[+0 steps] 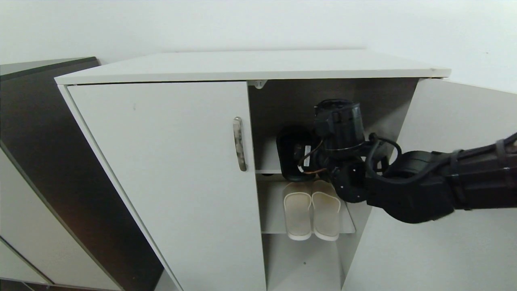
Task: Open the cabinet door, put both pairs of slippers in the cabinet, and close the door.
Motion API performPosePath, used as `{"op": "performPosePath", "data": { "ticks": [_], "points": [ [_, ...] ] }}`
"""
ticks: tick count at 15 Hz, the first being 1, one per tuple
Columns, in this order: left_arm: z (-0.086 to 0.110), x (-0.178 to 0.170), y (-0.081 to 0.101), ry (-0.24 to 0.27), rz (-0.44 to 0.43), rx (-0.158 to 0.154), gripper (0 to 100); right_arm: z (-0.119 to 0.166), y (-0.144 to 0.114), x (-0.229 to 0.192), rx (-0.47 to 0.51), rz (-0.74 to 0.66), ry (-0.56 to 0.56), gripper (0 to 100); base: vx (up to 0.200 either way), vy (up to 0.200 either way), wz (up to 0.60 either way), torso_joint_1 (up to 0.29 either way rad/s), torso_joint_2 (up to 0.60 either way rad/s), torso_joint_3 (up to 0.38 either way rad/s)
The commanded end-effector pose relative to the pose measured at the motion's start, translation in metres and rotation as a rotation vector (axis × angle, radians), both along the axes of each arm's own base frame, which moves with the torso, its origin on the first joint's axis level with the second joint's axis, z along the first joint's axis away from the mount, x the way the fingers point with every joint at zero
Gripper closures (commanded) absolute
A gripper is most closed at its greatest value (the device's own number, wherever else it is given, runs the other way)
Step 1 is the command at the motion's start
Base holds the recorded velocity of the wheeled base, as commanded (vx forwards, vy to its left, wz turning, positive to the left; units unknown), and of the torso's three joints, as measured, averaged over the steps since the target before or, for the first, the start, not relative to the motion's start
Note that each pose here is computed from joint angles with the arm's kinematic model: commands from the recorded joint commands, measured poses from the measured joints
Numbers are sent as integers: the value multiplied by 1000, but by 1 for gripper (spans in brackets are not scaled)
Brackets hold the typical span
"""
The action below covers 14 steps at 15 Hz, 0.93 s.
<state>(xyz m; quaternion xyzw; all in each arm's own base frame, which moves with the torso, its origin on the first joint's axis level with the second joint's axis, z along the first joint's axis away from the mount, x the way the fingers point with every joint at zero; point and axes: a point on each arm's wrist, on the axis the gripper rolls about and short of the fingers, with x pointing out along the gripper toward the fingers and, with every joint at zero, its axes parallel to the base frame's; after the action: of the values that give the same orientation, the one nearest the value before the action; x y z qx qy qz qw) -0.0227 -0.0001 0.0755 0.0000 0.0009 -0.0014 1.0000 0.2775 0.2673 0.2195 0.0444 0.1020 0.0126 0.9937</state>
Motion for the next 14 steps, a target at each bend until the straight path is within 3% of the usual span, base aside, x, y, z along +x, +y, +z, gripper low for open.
{"op": "performPosePath", "data": {
  "ticks": [1,2,5,14],
  "points": [
    [0,0,0,0,0,0,100,5,-18,-49,24,65,-21,0,0,0,0,0,0,0],
    [0,0,0,0,0,0,100,-6,-22,-62,5,87,-7,100,0,0,0,0,0,0],
    [0,0,0,0,0,0,100,-17,-15,-77,-6,141,-8,100,0,0,0,0,0,0],
    [0,0,0,0,0,2,100,-46,-7,-72,-58,138,43,100,0,0,0,0,0,0]
  ]
}}
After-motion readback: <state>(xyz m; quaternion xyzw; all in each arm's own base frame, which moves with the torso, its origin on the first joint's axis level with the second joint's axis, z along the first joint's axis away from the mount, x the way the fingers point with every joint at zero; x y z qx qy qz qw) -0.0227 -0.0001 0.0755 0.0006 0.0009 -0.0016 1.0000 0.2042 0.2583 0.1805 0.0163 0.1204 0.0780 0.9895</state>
